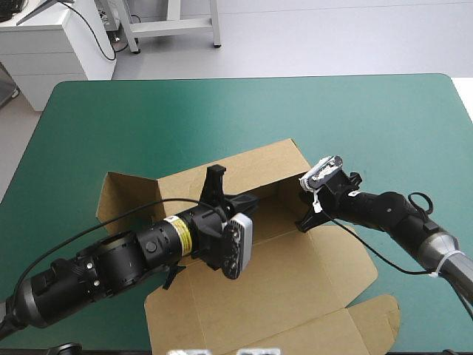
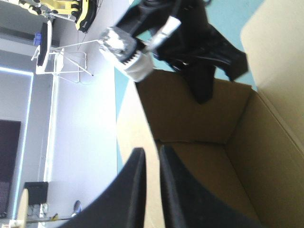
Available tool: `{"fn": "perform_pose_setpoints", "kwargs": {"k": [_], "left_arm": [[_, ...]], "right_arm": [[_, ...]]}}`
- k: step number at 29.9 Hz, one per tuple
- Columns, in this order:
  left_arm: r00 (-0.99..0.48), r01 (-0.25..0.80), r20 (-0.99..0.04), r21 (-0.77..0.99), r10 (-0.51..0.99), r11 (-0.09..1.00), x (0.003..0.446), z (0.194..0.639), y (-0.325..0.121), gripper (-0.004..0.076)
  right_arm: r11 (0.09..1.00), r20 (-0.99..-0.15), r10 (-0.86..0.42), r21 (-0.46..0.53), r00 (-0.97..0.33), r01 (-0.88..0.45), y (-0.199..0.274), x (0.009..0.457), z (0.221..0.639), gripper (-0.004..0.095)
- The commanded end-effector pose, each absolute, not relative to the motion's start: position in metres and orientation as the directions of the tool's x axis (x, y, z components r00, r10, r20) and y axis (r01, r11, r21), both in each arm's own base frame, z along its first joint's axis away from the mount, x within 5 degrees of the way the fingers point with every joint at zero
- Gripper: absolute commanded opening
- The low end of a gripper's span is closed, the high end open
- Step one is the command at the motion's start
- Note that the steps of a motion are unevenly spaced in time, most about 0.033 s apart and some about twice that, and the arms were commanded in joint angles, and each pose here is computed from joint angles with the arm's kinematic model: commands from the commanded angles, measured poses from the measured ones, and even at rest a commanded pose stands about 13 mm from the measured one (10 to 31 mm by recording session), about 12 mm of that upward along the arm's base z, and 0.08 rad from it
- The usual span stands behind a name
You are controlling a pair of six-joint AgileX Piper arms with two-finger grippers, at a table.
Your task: Fold the box
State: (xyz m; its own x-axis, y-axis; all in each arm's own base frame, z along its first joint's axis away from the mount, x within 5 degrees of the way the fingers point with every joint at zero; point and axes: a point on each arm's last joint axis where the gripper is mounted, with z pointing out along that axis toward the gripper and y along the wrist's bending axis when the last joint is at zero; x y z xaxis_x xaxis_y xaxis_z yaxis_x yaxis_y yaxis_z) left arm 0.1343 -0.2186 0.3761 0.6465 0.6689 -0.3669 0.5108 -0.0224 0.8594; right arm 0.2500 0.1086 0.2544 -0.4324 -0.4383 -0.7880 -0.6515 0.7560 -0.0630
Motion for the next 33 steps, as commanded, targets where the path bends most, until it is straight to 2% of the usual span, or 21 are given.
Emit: {"fn": "perform_pose_setpoints", "kwargs": {"k": [1, 5, 7, 10, 15, 19, 20, 23, 26, 29, 33], "left_arm": [[0.598, 0.554, -0.499, 0.823, 0.626, 0.127, 0.136, 0.424, -0.223, 0.002], [0.484, 0.608, -0.444, 0.79, 0.754, 0.074, 0.15, 0.444, -0.229, 0.002], [0.425, 0.628, -0.431, 0.774, 0.796, 0.084, 0.158, 0.452, -0.231, 0.0018], [0.304, 0.646, -0.513, 0.73, 0.802, 0.222, 0.179, 0.467, -0.227, 0.0018], [0.066, 0.606, -0.638, 0.636, 0.767, 0.477, 0.225, 0.478, -0.185, 0.0018], [-0.226, 0.564, -0.744, 0.427, 0.629, 0.707, 0.257, 0.471, -0.133, 0.0018], [-0.307, 0.524, -0.77, 0.354, 0.559, 0.775, 0.265, 0.47, -0.114, 0.0018], [-0.419, 0.419, -0.839, 0.16, 0.347, 0.894, 0.276, 0.472, -0.075, 0.0006], [-0.456, 0.32, -0.865, 0.059, 0.208, 0.945, 0.28, 0.476, -0.041, -0.0008], [-0.499, 0.266, -0.849, 0.043, 0.175, 0.963, 0.277, 0.475, -0.022, -0.0008], [-0.541, 0.248, -0.823, 0.041, 0.174, 0.968, 0.274, 0.472, -0.013, -0.0008]], "right_arm": [[0.756, -0.817, -0.429, -0.091, -0.387, -0.648, 0.109, 0.251, 0.27, -0.0019], [0.758, -0.817, -0.428, -0.092, -0.386, -0.646, 0.109, 0.251, 0.27, -0.0019], [0.759, -0.818, -0.428, -0.094, -0.385, -0.644, 0.109, 0.251, 0.27, -0.0019], [0.759, -0.818, -0.428, -0.094, -0.385, -0.644, 0.109, 0.251, 0.27, -0.0019], [0.761, -0.819, -0.427, -0.096, -0.383, -0.642, 0.108, 0.251, 0.271, -0.002], [0.764, -0.821, -0.427, -0.103, -0.38, -0.637, 0.108, 0.252, 0.271, -0.002], [0.764, -0.821, -0.427, -0.103, -0.38, -0.637, 0.108, 0.252, 0.271, -0.0019], [0.763, -0.819, -0.431, -0.106, -0.379, -0.637, 0.108, 0.252, 0.271, -0.0019], [0.772, -0.818, -0.427, -0.108, -0.385, -0.627, 0.107, 0.252, 0.271, -0.002], [0.782, -0.819, -0.416, -0.102, -0.395, -0.615, 0.106, 0.252, 0.273, -0.0019], [0.781, -0.812, -0.419, -0.094, -0.406, -0.617, 0.106, 0.253, 0.286, -0.0019]]}}
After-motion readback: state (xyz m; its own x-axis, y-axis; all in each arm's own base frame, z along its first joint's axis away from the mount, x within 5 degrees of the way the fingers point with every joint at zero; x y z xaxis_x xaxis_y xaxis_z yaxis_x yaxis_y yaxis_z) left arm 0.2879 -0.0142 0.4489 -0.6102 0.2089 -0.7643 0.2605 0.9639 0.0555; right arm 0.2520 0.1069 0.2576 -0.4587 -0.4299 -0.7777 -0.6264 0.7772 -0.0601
